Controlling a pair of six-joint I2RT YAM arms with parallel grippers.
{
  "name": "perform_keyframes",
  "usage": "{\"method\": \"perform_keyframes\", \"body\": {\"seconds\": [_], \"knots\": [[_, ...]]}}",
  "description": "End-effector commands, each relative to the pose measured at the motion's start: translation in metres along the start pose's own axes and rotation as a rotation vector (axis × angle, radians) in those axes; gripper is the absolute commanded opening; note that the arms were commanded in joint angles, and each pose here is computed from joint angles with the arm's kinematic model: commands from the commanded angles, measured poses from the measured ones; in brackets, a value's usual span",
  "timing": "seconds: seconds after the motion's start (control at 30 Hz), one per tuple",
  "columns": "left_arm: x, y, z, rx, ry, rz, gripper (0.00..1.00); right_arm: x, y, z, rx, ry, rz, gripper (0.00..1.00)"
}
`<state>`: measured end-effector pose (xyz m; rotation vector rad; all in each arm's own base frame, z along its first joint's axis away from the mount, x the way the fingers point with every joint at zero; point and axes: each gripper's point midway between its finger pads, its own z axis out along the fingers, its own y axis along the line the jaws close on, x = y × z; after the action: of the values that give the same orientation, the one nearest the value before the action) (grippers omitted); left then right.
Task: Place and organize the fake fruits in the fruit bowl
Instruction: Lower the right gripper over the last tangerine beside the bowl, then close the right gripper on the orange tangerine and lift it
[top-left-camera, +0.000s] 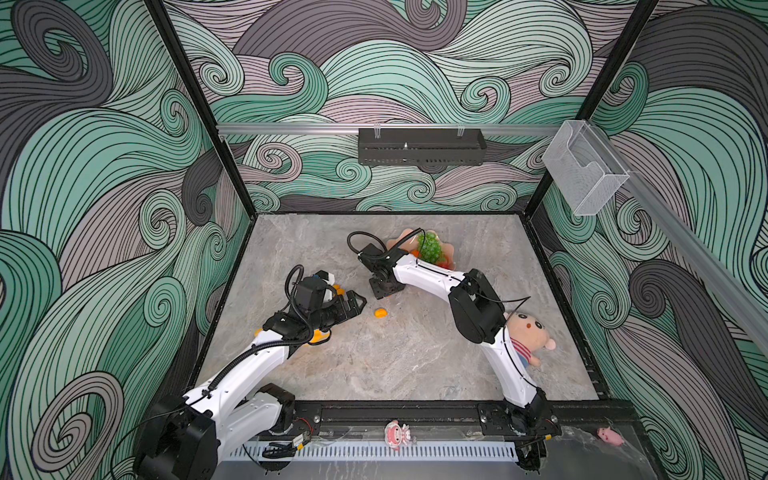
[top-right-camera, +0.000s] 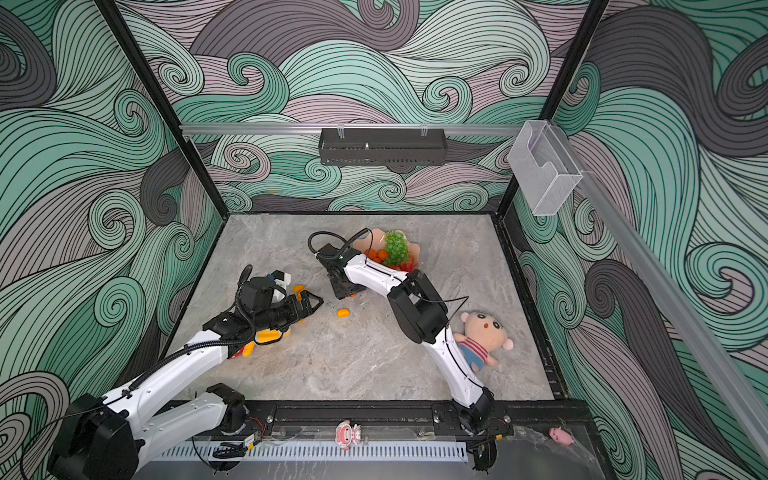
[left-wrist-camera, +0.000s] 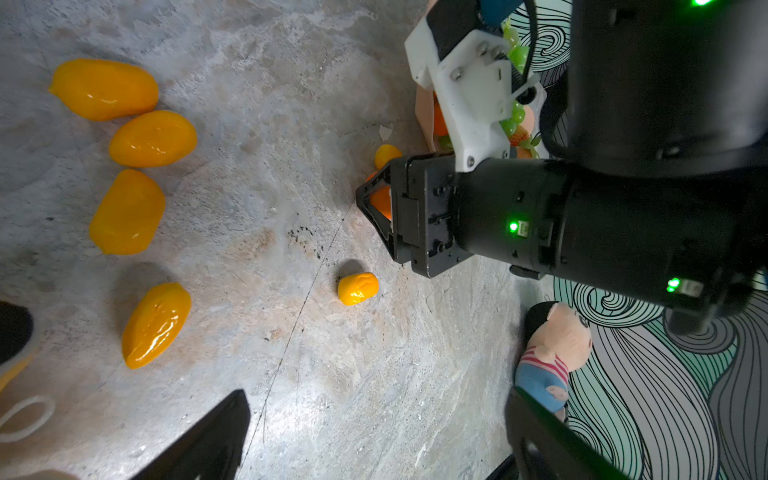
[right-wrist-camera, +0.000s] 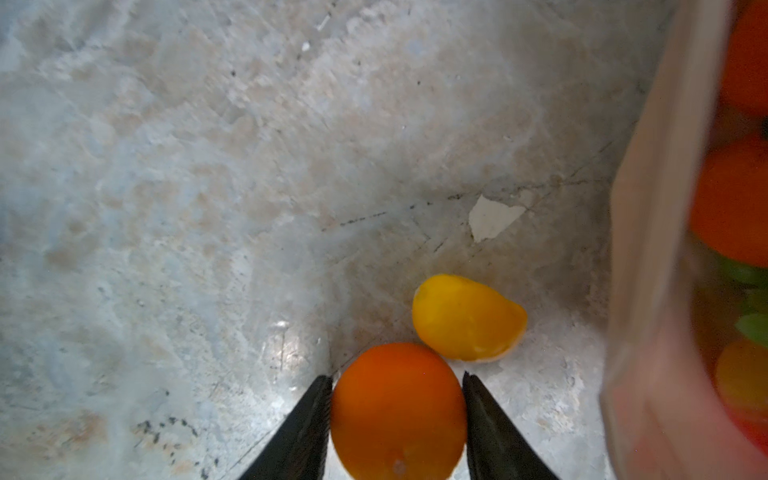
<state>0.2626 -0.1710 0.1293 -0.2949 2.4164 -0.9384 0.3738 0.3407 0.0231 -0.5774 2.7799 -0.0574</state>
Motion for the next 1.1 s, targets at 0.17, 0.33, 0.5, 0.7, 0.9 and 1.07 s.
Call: {"method": "perform_keyframes", "body": {"seconds": [0.17, 0.33, 0.5, 0.7, 0.9, 1.07], "knots": [[-0.009, -0.011, -0.005, 0.014, -0.008, 0.018, 0.99, 0.002, -0.004, -0.006, -0.003, 0.008, 0.025, 0.47], [-0.008, -0.011, -0.004, 0.015, 0.002, 0.019, 0.99, 0.001, -0.007, -0.024, -0.015, -0.015, 0.043, 0.46], [-0.009, -0.013, -0.005, 0.012, 0.008, 0.026, 0.99, 0.001, -0.006, -0.043, -0.056, -0.044, 0.069, 0.45], [-0.010, -0.020, -0.007, 0.027, 0.019, 0.051, 0.98, 0.009, -0.008, -0.066, -0.102, -0.069, 0.104, 0.44], [-0.019, -0.029, -0.004, 0.040, 0.013, 0.068, 0.98, 0.011, -0.023, -0.092, -0.098, -0.116, 0.143, 0.44], [-0.029, -0.040, 0.005, 0.055, 0.025, 0.087, 0.99, 0.008, -0.035, -0.109, -0.115, -0.144, 0.173, 0.44]]}}
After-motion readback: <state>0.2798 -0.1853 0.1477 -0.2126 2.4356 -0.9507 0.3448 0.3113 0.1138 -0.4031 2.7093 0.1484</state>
